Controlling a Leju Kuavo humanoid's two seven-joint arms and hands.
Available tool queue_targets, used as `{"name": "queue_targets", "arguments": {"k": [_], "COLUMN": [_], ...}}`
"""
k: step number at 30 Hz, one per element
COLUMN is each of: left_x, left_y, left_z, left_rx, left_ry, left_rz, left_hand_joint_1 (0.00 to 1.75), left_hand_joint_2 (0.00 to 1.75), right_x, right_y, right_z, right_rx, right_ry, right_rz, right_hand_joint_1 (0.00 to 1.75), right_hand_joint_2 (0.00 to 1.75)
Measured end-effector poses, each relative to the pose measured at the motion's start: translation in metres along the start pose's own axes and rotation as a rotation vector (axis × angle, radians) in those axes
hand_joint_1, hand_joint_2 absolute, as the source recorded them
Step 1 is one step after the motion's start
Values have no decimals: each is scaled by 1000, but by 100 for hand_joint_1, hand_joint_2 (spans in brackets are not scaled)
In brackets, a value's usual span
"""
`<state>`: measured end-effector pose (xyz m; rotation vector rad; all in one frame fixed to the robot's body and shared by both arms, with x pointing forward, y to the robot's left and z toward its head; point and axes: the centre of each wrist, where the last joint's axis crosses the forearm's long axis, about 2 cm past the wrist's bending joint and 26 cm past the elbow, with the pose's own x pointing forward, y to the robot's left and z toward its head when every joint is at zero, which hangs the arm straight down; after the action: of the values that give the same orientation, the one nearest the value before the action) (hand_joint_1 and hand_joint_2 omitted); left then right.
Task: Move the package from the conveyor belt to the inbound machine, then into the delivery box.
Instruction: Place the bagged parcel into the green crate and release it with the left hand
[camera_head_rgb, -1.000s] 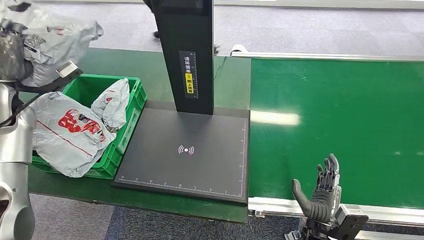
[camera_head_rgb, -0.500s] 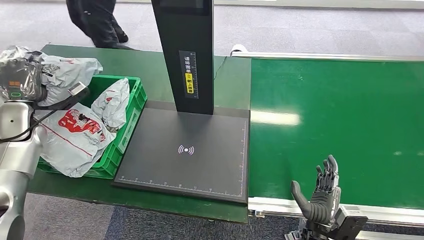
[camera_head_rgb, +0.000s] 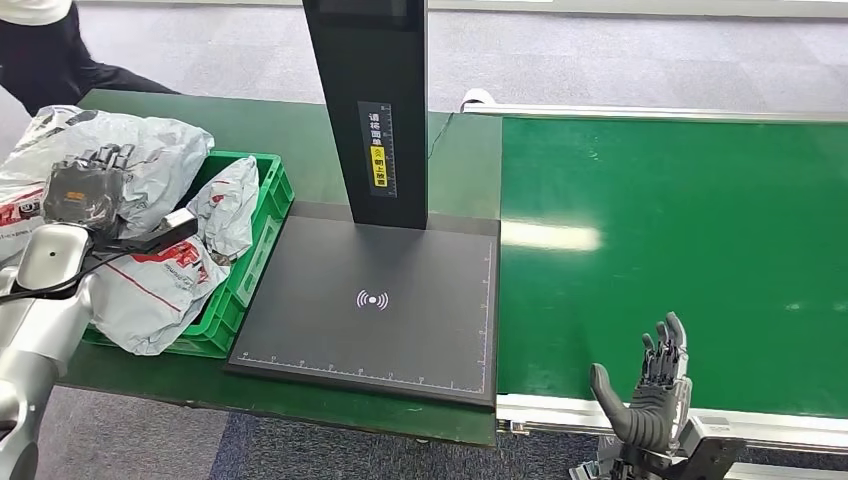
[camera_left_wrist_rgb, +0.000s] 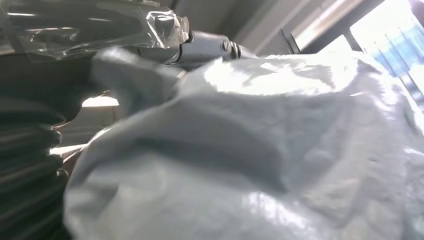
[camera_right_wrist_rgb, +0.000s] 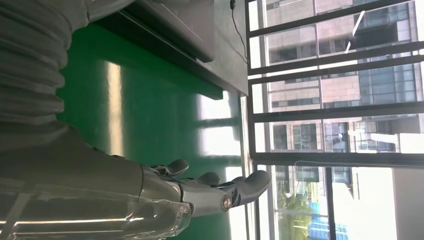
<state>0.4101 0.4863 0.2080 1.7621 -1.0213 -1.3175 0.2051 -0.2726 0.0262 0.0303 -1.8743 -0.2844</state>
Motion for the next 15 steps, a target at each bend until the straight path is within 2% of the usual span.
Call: {"name": "queue_targets", "arguments": {"k": [7,15], "left_x": [-2,-10], "left_y": [13,26], "left_z": [-7,-2], "left_rx": [-110,-158], "left_ry": [-29,-94], "left_rz": [104,362], "left_hand_joint_1": [0,0], "left_hand_joint_2": [175,175], "right_x": [3,6], "right_y": [-6,-13], "right_z": [3,9], "right_rx": [-14,-40], "right_ry": [-5,-9], "right_rz": [10,28], "right_hand_joint_1": [0,0], "right_hand_joint_2": [175,175]}}
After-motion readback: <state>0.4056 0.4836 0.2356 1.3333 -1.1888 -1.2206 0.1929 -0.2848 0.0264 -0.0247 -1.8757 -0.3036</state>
